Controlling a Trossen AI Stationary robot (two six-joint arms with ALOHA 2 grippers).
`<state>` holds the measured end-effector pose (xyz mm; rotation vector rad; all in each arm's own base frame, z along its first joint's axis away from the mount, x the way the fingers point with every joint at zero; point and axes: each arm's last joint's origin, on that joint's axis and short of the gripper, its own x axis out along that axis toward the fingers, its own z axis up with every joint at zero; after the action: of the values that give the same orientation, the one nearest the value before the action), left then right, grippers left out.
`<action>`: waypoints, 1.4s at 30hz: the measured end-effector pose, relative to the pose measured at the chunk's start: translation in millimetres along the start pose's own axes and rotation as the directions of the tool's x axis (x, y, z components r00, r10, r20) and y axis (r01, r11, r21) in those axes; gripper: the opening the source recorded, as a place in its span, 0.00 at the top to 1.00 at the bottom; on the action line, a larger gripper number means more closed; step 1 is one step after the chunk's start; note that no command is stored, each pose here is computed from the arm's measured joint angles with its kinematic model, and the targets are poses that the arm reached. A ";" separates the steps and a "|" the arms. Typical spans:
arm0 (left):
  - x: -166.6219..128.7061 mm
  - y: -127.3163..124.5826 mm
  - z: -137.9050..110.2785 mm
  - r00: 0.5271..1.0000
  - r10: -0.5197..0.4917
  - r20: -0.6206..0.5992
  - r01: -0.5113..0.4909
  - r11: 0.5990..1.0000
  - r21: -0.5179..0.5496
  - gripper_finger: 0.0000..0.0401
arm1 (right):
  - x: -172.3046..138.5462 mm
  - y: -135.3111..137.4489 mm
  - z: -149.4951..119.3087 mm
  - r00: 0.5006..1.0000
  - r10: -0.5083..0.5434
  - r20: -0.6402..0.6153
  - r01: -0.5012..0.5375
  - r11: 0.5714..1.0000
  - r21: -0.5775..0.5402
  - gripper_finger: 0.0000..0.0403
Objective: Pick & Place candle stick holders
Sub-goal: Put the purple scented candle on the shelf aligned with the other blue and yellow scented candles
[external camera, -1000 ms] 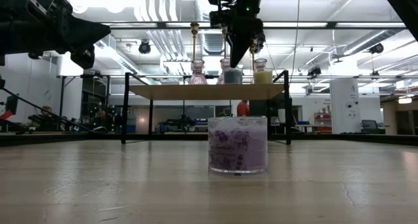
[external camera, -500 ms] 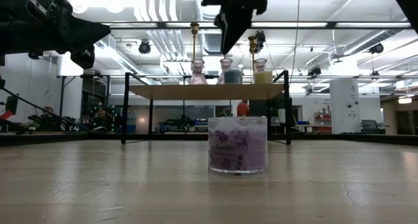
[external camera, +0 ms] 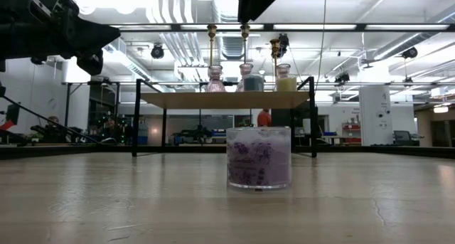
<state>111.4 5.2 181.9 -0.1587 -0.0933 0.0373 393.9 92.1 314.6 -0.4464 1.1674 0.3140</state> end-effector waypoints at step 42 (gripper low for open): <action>0.0 0.0 -0.1 1.000 0.001 -0.001 -0.001 1.000 0.000 0.96 | 114.4 119.4 -20.9 0.988 0.074 0.135 -0.053 0.987 -0.152 0.81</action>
<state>111.4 5.3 181.8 -0.1588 -0.0925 0.0377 363.7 186.7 180.7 -0.5092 1.0256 0.4833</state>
